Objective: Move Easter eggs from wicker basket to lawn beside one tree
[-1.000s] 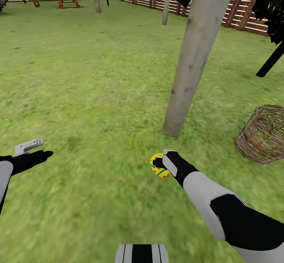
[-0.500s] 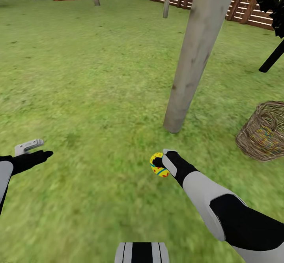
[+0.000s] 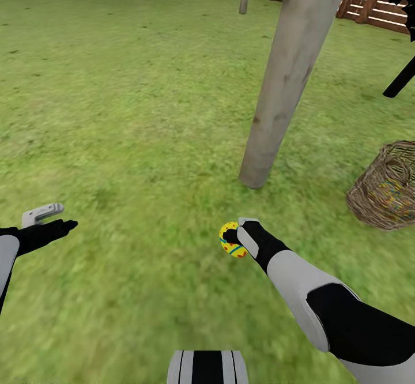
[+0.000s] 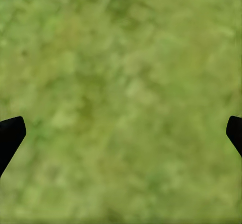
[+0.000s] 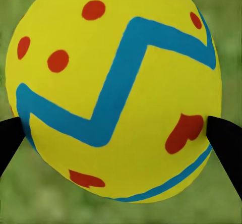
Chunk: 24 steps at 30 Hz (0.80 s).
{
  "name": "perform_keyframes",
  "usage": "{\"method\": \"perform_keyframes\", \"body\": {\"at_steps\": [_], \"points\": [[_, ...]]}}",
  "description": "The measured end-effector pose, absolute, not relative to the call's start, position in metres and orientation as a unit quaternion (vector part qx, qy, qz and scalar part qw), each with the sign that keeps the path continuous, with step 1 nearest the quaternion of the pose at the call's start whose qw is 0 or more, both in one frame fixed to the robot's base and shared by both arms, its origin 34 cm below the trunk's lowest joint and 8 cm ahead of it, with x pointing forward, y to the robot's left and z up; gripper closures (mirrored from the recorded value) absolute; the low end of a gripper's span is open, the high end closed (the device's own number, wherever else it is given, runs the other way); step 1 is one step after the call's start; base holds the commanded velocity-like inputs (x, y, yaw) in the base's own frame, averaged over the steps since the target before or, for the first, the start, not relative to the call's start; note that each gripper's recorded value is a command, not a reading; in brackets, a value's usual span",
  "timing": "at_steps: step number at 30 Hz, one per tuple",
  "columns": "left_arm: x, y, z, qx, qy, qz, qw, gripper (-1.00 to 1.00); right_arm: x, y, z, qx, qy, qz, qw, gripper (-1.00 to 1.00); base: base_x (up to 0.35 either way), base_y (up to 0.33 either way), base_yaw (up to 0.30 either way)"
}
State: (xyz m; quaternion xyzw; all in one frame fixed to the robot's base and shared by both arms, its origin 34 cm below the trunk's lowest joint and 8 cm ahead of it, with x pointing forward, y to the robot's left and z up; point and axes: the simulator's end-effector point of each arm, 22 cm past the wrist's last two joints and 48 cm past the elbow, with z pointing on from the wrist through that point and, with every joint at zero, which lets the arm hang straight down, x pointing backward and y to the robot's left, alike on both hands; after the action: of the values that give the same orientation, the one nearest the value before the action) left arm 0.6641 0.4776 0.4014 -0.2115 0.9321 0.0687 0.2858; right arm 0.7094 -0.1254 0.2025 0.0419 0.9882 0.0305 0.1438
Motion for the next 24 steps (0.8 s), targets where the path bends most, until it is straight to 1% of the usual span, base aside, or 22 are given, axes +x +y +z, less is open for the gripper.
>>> {"method": "perform_keyframes", "body": {"at_steps": [16,24], "points": [[0.657,0.477,0.362,-0.209,0.941,0.075,0.255,-1.00,0.691,-0.125,0.162,0.040,0.992,0.028,0.115,1.00,0.000,0.000,0.000],[0.656,0.477,0.359,-0.209,0.942,0.075,0.253,-1.00,0.704,-0.125,0.167,0.038,0.991,0.028,0.124,1.00,0.000,0.000,0.000]]}}
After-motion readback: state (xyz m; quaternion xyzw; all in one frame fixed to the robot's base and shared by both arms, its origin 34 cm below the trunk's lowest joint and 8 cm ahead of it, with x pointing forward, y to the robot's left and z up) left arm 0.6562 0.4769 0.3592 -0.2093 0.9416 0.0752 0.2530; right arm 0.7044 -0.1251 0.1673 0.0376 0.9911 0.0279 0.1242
